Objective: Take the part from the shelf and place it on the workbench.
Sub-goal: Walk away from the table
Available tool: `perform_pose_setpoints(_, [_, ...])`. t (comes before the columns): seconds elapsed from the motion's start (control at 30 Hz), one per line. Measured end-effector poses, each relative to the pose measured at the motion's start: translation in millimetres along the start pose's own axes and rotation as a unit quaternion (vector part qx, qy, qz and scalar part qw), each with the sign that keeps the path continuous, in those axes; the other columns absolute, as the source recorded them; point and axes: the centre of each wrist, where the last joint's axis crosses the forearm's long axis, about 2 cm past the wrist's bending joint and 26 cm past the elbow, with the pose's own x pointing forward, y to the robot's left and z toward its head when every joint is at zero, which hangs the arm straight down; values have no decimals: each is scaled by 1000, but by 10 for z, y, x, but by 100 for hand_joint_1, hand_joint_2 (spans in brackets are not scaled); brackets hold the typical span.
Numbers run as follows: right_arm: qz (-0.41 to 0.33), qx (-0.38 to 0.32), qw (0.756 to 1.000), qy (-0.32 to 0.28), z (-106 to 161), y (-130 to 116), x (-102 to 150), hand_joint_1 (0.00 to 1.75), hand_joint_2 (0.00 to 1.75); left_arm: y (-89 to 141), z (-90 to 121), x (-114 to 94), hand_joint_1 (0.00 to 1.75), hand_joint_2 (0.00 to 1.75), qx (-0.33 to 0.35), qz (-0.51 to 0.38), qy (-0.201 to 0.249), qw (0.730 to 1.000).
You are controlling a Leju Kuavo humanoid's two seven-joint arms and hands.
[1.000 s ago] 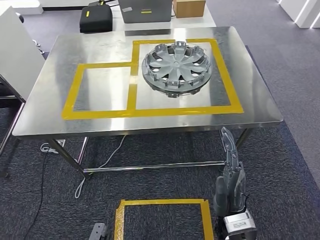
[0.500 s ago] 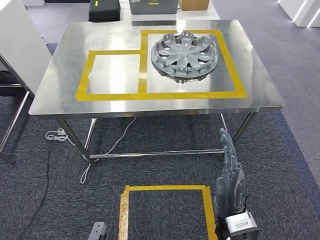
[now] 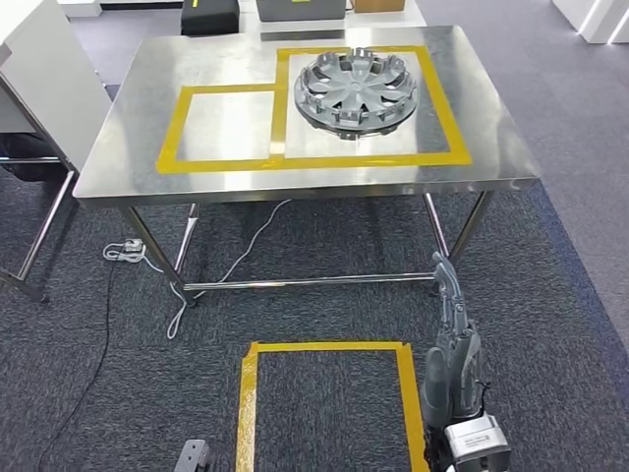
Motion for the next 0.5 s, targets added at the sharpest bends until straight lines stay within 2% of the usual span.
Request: perform_pose_setpoints(0.5, [1,-1,1000,3,18,-4,-1,0,0,-8,2,0,0,0,-1,3,1,1000])
